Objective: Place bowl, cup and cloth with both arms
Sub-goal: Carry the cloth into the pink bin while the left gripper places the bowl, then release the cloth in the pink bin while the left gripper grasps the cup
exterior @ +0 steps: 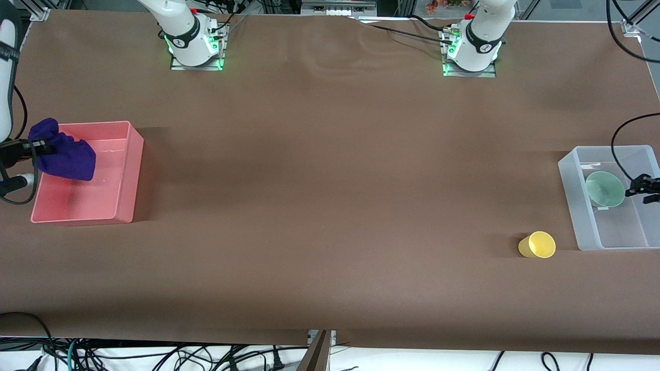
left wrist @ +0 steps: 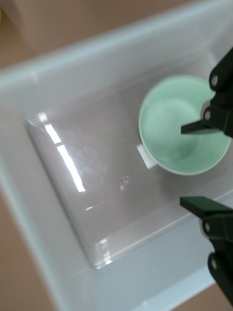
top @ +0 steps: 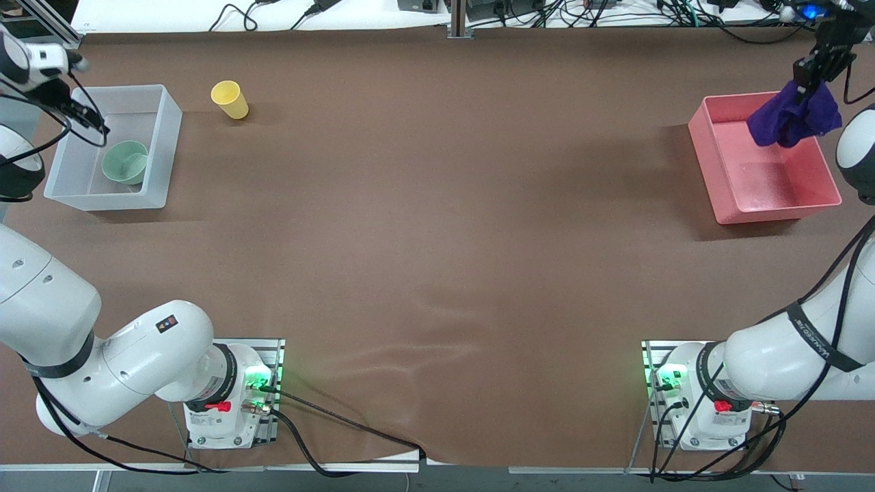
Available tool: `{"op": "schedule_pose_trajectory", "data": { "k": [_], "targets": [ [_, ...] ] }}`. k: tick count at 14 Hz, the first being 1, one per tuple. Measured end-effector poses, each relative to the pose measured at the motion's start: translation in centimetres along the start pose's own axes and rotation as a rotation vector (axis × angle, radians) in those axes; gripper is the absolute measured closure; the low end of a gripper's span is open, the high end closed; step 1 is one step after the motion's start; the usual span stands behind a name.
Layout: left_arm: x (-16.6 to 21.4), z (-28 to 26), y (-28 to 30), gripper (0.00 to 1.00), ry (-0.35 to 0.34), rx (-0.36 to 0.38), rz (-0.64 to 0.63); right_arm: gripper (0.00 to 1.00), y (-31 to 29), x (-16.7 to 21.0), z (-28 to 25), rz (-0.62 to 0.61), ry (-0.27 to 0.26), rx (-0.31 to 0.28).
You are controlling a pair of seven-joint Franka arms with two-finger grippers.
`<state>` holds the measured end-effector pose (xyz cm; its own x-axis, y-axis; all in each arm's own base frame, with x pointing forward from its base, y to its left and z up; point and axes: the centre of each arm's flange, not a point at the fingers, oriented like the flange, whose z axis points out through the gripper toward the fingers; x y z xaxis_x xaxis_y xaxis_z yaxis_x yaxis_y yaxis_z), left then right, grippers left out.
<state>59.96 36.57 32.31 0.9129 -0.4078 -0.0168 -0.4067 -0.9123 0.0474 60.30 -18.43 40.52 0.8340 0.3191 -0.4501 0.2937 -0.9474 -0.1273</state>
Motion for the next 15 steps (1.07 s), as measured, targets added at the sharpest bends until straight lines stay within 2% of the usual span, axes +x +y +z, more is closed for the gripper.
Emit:
{"op": "schedule_pose_trajectory", "data": {
  "k": [3,5,7,9,10,12,14,15],
  "targets": [
    [6.7,-6.8,6.8,0.02,-0.033,-0.031,0.019,0.91,0.5,1.3,5.7,0.001,-0.052,0.032],
    [11.2,-6.3,11.6,0.01,-0.059,-0.041,-0.039,0.91,0.8,1.8,8.7,0.005,-0.059,0.045],
    [15.1,-2.8,14.8,0.05,-0.064,-0.040,-0.126,0.76,1.4,2.1,10.0,0.015,-0.044,0.042],
    [18.3,1.4,15.2,0.05,0.031,0.003,-0.179,0.56,1.2,2.1,8.6,0.022,0.018,0.061],
    [19.1,3.1,15.3,0.06,0.061,0.013,-0.196,0.44,0.8,1.8,6.8,0.022,0.070,0.071],
    [19.6,5.3,15.5,0.07,0.061,0.006,-0.242,0.26,-1.2,0.9,1.5,-0.004,0.164,0.061],
    [19.6,6.4,15.5,0.11,0.049,-0.003,-0.265,0.06,-5.6,0.4,-4.1,0.001,0.206,0.056],
    [19.5,7.2,15.5,0.17,0.040,-0.009,-0.273,0.00,-8.6,0.5,-6.3,0.036,0.209,0.062]
  ]
}}
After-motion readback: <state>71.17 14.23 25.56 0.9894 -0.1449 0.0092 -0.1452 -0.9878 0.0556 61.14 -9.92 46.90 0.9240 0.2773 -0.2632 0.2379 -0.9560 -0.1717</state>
